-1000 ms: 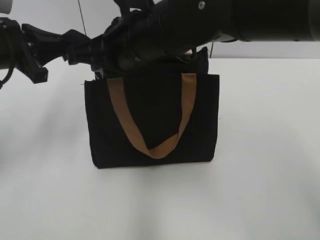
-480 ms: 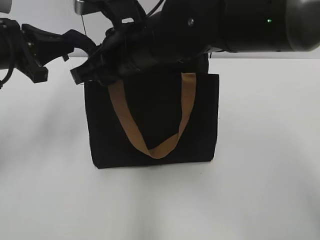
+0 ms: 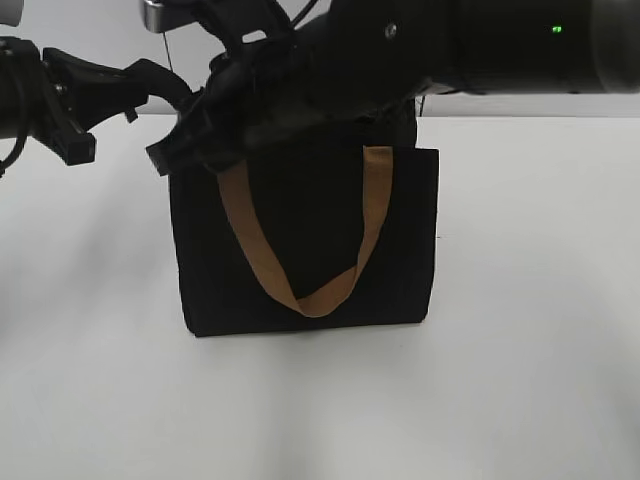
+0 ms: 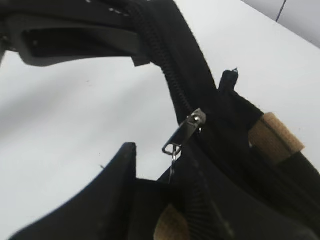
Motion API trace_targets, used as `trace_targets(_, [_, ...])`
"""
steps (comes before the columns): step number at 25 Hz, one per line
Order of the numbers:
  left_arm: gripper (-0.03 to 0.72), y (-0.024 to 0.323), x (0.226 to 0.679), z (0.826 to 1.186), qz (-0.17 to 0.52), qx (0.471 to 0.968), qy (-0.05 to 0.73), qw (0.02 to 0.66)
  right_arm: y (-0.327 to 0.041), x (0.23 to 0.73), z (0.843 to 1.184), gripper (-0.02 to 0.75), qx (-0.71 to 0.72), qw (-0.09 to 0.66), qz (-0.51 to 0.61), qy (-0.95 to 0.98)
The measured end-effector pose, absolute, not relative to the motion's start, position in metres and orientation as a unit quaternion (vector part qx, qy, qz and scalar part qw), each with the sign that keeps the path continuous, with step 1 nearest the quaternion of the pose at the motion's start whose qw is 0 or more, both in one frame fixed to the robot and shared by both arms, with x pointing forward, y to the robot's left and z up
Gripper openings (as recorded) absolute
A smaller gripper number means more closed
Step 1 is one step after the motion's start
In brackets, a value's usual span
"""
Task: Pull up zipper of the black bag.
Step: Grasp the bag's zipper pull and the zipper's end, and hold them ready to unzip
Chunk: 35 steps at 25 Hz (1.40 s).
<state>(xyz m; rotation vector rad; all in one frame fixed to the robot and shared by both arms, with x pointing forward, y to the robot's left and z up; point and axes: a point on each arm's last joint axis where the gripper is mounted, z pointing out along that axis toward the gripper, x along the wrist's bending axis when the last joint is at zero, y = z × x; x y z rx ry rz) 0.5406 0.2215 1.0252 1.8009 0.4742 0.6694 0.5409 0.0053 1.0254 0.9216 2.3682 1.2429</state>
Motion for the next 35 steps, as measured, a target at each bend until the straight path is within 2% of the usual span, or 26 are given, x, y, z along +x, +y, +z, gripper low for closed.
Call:
trace_targets(4, [-0.008,0.221,0.541,1.025,0.282,0.760,0.201,0.549,0.002,0.535,1.031,0.299,0.285,0.160,0.417,0.848])
trace_targets(7, [-0.008,0.221,0.541,1.025,0.282,0.760,0.201,0.549,0.002,0.533,1.029,0.316,0.272,0.156,0.405,0.859])
trace_targets(16, [-0.008,0.221,0.540,1.025,0.282,0.760,0.201,0.550,0.006,0.533,1.032,0.323,0.274,0.163,0.420,0.849])
trace_targets(23, [-0.008,0.221,0.540,1.025,0.281,0.760,0.200,0.551,0.009,0.538,1.020,0.323,0.343,0.133,0.431,0.824])
trace_targets(35, [-0.008,0.220,0.539,1.027,0.272,0.755,0.204,0.561,0.012,0.540,1.022,0.319,0.451,0.074,0.467,0.757])
